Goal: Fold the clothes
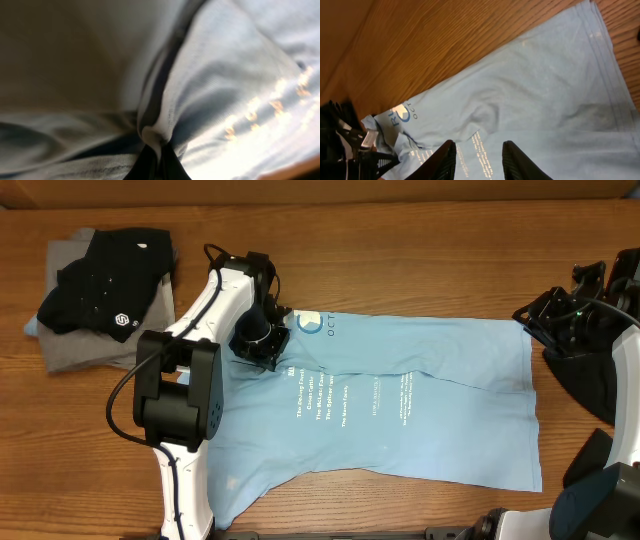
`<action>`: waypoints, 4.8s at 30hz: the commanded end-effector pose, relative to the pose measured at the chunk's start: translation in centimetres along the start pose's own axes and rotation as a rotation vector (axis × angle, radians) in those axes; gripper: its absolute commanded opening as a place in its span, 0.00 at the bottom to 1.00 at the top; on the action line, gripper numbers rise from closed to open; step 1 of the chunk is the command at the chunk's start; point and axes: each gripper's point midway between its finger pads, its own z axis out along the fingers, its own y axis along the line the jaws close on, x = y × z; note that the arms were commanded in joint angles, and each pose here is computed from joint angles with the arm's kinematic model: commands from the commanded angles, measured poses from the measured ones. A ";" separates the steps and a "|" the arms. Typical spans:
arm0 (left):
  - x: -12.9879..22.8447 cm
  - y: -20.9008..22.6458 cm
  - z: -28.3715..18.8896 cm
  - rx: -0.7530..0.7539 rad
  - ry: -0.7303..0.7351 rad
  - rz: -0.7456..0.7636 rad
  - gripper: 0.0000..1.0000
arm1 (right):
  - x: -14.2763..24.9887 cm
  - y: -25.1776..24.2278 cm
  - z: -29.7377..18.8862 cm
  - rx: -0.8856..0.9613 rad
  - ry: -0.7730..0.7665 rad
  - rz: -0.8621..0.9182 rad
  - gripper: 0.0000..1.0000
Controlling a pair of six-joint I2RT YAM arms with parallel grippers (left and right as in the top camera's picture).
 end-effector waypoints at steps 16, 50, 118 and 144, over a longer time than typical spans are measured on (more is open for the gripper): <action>2.8 -3.9 -1.7 -0.055 0.076 -0.013 0.04 | -0.1 -0.6 0.2 0.035 -0.007 -0.008 0.34; 0.0 -6.8 -0.4 0.126 -0.020 0.016 0.04 | 0.0 -0.7 0.2 0.044 -0.006 -0.007 0.40; 9.6 3.2 -3.2 -0.132 0.167 -0.254 0.04 | -0.1 -1.1 0.2 0.063 -0.011 -0.007 0.41; -1.9 3.6 -6.0 -0.082 -0.290 -0.094 0.11 | -0.3 -1.4 0.2 0.084 -0.021 -0.008 0.46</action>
